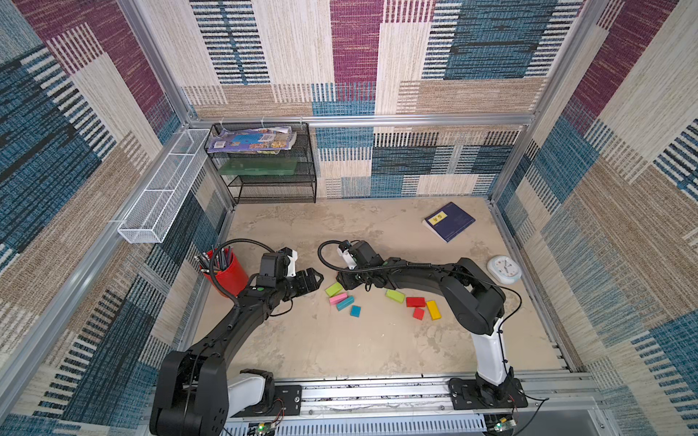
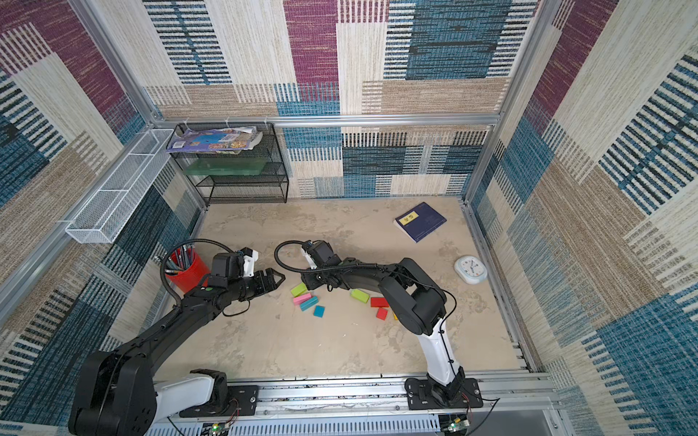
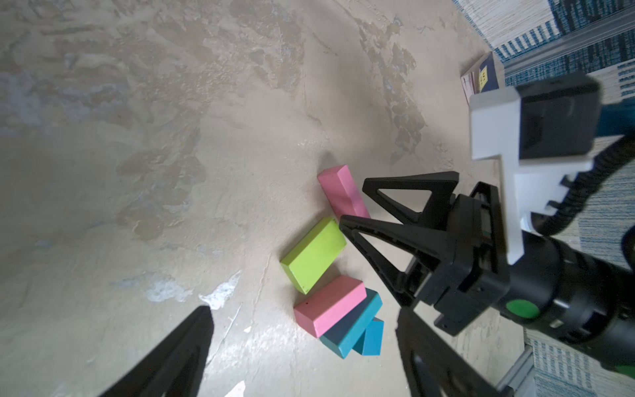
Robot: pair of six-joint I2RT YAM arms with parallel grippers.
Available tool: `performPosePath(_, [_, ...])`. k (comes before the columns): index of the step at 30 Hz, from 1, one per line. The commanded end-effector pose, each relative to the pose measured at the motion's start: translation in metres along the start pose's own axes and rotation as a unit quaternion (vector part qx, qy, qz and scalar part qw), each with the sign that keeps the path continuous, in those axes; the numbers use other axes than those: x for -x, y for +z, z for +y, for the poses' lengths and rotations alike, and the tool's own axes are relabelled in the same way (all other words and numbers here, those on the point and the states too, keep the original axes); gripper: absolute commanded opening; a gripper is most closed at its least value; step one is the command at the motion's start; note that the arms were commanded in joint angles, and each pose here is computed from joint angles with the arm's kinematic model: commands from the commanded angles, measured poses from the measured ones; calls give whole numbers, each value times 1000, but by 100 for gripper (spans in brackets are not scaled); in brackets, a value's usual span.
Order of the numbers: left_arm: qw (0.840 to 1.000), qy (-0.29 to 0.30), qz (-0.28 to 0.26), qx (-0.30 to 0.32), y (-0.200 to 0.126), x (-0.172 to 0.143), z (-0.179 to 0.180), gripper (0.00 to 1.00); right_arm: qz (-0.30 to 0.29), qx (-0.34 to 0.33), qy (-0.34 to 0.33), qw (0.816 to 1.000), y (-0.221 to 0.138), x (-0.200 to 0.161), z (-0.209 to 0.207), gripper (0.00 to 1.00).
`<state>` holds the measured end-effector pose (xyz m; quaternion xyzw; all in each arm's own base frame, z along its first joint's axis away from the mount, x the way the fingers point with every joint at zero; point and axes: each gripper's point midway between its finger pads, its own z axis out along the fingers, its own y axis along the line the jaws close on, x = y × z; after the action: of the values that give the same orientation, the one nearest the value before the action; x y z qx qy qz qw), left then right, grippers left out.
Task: Assemble the letter v with building blocks
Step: Pick up the building block from the center of the board, then place the building block at the center of the board.
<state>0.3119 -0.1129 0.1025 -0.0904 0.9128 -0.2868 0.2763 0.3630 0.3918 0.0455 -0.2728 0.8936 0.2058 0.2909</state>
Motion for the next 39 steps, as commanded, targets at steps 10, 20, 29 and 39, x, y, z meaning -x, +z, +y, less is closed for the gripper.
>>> performPosePath(10, [1000,-8,6,1,14,-5,11,87,19,-24,-11,999,14,-6,-5,29])
performPosePath(20, [1000,-1,-1,11,21,-6,20,87,-13,89,1,996,5,44,23,11])
performPosePath(29, [1000,-18,-13,-6,19,2,23,87,14,189,12,982,21,54,44,13])
performPosePath(39, [999,-44,-28,9,14,11,39,87,40,209,28,977,50,46,48,16])
